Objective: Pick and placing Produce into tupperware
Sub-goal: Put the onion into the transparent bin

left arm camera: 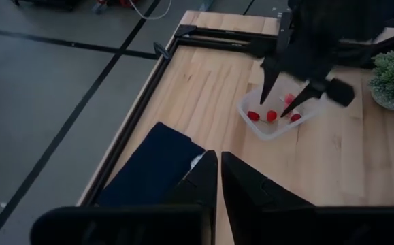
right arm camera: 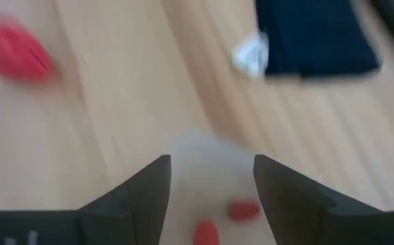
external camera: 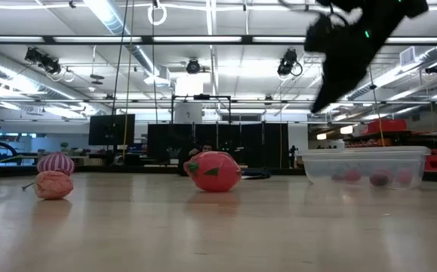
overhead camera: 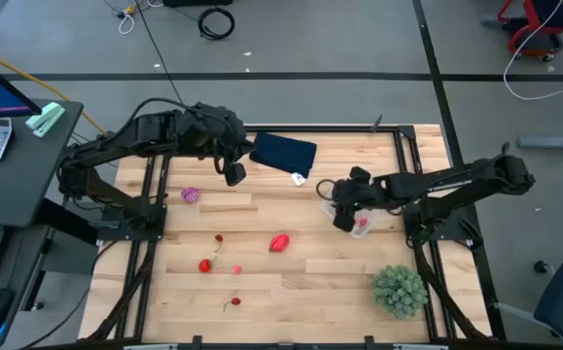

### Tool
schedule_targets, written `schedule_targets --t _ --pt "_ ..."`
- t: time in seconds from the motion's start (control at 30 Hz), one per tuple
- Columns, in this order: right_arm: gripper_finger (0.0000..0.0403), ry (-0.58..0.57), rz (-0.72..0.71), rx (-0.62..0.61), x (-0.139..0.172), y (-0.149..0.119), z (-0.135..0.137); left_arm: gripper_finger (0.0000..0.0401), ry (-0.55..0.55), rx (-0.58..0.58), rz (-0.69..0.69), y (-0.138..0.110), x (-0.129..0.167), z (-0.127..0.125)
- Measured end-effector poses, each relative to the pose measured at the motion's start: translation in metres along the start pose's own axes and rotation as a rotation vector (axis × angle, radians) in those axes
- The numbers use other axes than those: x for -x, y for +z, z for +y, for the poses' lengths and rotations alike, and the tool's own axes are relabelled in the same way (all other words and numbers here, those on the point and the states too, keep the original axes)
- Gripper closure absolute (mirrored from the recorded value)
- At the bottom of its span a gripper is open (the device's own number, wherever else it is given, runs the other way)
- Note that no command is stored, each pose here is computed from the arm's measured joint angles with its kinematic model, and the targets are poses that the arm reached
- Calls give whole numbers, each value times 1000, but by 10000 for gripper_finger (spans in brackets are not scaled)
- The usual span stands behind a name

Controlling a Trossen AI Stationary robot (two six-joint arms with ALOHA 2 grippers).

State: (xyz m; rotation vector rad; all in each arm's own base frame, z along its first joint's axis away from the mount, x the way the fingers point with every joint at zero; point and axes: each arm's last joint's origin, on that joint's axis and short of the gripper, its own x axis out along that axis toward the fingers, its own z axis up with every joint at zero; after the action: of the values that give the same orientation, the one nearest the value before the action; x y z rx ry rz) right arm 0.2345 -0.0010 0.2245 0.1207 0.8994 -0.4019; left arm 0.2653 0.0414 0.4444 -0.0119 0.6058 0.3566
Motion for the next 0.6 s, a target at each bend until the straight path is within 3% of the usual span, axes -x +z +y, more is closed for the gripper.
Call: schedule_targets --t 0.13,0.3,0.37,0.47,0.6 --pt "191 44 -112 -27 23 24 3 376 -34 -30 43 -9 -4 -13" --pt "201 88 -172 -52 27 28 12 382 -55 -35 151 -40 -25 -46" --pt "204 94 -160 -45 25 26 16 385 28 -27 182 -59 -35 -60" --pt "207 101 -146 -27 22 24 21 391 247 -50 224 -91 -44 -74" --pt "210 89 -153 -30 22 24 21 393 468 -32 299 -130 -34 -78"
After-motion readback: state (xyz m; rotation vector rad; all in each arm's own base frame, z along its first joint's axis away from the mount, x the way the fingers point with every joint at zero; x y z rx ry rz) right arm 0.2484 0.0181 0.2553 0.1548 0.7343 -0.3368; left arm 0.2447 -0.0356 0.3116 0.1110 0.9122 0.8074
